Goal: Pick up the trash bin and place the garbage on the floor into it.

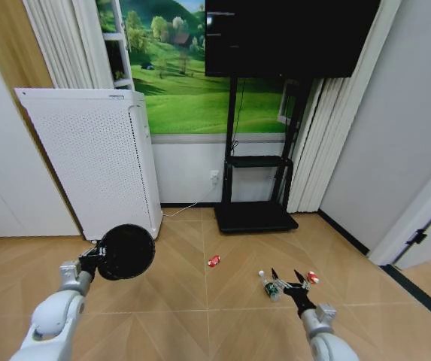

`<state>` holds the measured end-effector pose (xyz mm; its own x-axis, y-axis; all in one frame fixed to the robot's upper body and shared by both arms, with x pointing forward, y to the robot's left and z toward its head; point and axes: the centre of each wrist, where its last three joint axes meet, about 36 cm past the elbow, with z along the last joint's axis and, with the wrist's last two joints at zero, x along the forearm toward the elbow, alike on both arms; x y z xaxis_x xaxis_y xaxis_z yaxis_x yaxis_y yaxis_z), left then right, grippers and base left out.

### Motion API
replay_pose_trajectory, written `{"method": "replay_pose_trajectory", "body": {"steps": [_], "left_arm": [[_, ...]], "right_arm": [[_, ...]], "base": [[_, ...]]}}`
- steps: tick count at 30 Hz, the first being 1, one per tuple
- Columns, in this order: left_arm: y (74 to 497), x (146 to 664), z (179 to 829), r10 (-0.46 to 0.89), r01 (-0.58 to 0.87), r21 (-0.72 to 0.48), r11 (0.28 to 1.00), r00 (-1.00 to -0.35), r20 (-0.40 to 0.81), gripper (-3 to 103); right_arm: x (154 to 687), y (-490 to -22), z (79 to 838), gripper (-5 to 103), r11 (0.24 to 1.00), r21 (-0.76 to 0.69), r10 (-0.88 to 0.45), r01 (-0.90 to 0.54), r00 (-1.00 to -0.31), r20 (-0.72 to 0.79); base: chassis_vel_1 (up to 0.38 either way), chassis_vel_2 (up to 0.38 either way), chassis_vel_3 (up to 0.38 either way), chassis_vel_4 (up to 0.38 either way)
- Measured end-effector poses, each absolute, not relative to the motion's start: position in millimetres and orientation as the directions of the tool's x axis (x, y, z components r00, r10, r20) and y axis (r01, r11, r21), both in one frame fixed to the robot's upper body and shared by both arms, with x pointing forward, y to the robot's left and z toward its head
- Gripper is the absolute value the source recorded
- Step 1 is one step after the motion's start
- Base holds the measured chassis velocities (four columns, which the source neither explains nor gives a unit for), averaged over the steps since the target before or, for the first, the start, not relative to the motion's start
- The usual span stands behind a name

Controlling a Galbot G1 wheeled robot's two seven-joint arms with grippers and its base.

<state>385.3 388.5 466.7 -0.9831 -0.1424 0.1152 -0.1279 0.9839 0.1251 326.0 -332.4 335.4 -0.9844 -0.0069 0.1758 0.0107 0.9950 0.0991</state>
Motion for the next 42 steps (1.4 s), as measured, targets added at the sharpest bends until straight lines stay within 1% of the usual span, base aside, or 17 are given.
{"method": "replay_pose_trajectory", "body": {"steps": [5,7,15,25,42], "left_arm": [[386,383,471,-0.13,-0.121,0.129,0.984,-0.989,0.07,7],[385,382,472,-0.125,-0.118,0.131,0.984,-0.991,0.049,7],[385,383,476,-0.12,-0.114,0.136,0.984,-0.992,0.036,7],[386,384,475,-0.124,-0.116,0.139,0.983,-0.991,0.047,7],[387,384,472,-0.122,-0.114,0.132,0.985,-0.991,0.058,7]], "right_arm": [[330,-326,340,100,0.996,0.085,-0.039,-0.023,-0.98,0.195],[336,-319,345,100,0.994,0.086,-0.076,-0.06,-0.98,0.186],[348,-311,351,100,0.989,0.089,-0.133,-0.12,-0.978,0.159],[343,-312,347,100,0.989,0.083,-0.134,-0.122,-0.977,0.163],[340,-313,343,100,0.991,0.077,-0.124,-0.113,-0.98,0.157]], "base": [[0.0,0.0,0.0,0.0],[0.0,0.0,0.0,0.0],[0.0,0.0,0.0,0.0],[-0.042,0.047,0.049,-0.049],[-0.189,0.187,0.189,-0.181]]}}
